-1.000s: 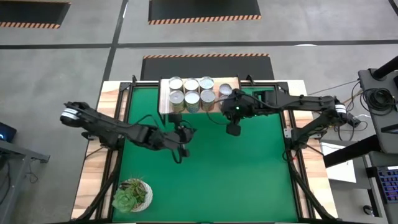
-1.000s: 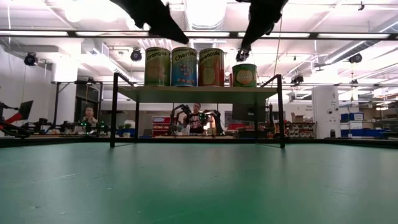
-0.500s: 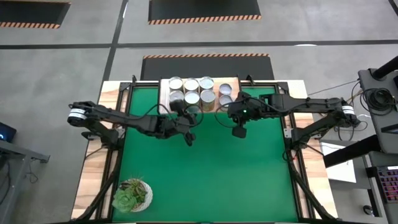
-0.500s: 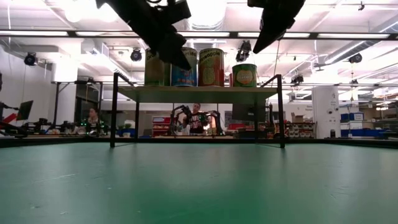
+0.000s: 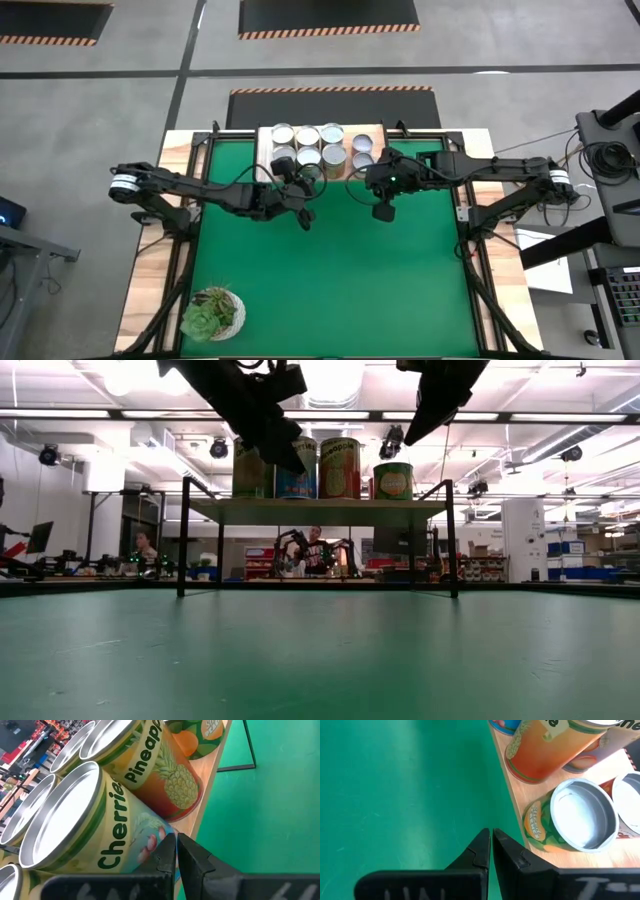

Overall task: Pick and place cans onto a shelf
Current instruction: Adjust the canned goods on the shelf, then return to Home Position

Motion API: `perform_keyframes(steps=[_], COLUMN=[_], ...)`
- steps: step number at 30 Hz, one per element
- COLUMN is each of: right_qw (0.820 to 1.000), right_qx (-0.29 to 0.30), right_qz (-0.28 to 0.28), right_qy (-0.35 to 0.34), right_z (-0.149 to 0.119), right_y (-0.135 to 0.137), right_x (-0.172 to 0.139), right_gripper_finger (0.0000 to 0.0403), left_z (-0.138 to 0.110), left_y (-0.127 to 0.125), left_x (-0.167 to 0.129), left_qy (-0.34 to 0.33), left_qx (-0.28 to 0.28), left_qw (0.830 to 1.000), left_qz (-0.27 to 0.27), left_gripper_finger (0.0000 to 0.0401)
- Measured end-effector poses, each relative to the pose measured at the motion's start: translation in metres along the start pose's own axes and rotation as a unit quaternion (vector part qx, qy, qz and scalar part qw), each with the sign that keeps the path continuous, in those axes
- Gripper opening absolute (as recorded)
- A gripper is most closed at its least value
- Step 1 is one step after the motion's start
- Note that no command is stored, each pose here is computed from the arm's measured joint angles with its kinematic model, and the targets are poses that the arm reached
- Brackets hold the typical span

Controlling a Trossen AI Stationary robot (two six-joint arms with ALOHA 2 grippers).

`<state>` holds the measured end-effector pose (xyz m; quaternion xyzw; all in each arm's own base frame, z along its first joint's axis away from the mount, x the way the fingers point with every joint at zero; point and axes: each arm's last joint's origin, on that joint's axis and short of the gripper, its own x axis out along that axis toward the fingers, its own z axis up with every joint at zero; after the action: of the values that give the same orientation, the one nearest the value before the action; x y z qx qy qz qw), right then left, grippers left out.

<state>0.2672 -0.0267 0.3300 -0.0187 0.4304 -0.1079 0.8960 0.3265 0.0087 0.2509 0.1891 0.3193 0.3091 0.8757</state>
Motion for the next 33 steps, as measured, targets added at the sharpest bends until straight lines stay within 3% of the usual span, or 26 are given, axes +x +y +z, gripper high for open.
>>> perform_keyframes(steps=[19, 23, 27, 30, 33], right_qw=[1.000, 1.000, 0.995, 0.986, 0.969], right_qx=[-0.005, -0.024, -0.063, -0.099, -0.152], right_qz=[0.000, 0.005, 0.018, 0.030, 0.059], right_qy=[0.000, -0.016, -0.075, -0.127, -0.184], right_z=[-0.001, -0.007, -0.023, -0.043, -0.067], right_y=[0.000, 0.006, 0.020, 0.032, 0.046], right_x=[0.001, 0.007, 0.015, 0.023, 0.028], right_gripper_finger=[0.0009, 0.0009, 0.0009, 0.0009, 0.0009], left_z=[0.001, 0.012, 0.012, -0.007, -0.033], left_y=[0.001, -0.013, -0.025, -0.031, -0.031], left_x=[-0.002, -0.041, -0.099, -0.145, -0.184], left_qy=[-0.003, -0.057, -0.127, -0.168, -0.201], left_qx=[-0.011, -0.003, 0.038, 0.075, 0.057], left_qw=[1.000, 0.997, 0.982, 0.955, 0.926], left_qz=[0.000, -0.059, -0.137, -0.234, -0.315], left_gripper_finger=[0.0000, 0.0000, 0.0000, 0.0000, 0.0000])
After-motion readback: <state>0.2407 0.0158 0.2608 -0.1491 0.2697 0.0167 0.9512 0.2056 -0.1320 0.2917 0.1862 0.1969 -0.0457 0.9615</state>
